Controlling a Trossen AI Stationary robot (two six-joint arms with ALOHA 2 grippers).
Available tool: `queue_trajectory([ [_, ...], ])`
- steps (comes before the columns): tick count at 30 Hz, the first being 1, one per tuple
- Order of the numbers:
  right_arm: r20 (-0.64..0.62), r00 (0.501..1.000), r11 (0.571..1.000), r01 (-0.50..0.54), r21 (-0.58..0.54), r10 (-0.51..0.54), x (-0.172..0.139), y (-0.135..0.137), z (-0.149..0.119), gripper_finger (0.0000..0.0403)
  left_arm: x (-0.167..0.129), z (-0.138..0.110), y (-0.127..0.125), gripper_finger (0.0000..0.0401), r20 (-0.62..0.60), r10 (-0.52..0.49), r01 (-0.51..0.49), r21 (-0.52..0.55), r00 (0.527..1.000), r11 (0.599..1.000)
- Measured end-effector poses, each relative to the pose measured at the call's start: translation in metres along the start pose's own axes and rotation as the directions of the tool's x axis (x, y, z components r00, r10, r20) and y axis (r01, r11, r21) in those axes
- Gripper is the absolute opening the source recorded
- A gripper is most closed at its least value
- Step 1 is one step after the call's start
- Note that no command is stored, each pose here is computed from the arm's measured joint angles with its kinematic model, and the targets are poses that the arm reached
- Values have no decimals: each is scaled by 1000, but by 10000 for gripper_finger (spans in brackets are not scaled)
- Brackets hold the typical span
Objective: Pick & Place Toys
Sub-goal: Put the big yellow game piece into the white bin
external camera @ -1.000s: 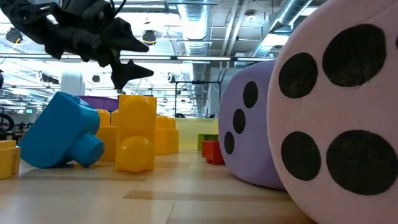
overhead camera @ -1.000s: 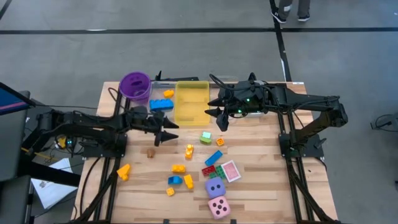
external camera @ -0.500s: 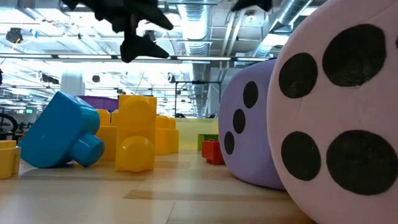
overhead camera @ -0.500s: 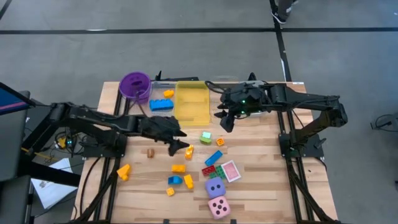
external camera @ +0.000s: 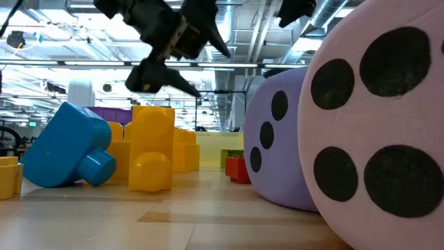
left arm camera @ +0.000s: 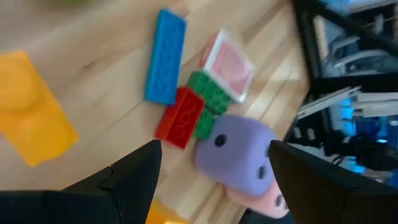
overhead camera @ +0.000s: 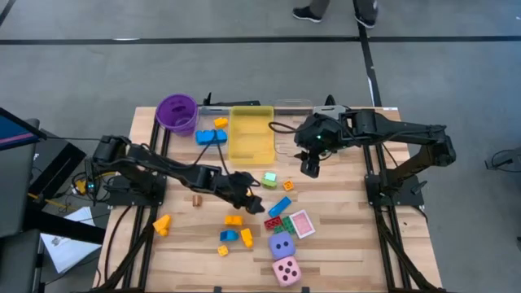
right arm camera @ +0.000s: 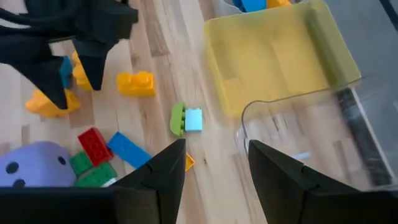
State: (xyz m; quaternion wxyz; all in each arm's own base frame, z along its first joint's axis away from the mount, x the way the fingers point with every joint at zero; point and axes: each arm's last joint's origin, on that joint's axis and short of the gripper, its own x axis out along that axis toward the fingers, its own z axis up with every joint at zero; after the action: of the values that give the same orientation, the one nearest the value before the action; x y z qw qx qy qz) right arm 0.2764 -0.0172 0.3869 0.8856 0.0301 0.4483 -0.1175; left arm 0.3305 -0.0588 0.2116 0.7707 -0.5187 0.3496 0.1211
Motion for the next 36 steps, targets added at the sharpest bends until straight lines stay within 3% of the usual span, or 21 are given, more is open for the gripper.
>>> queue_trajectory([
  [9, -5, 1000, 1000, 0, -31, -1, 0, 0, -1, 168, -10, 9, 2, 292, -35, 4, -6, -61, 999, 998],
  [16, 1, 1000, 1000, 0, -27, 0, 0, 0, 0, 168, -35, 2, 21, 292, -118, 225, -234, -71, 967, 970],
  [19, 15, 1000, 1000, -2, -15, 2, 0, 0, 2, 168, -39, 4, 24, 292, -106, 257, -266, -84, 961, 960],
  [36, 47, 999, 999, -7, 33, 5, 1, 1, 5, 168, -16, 28, 37, 292, -75, 312, -320, -133, 947, 938],
])
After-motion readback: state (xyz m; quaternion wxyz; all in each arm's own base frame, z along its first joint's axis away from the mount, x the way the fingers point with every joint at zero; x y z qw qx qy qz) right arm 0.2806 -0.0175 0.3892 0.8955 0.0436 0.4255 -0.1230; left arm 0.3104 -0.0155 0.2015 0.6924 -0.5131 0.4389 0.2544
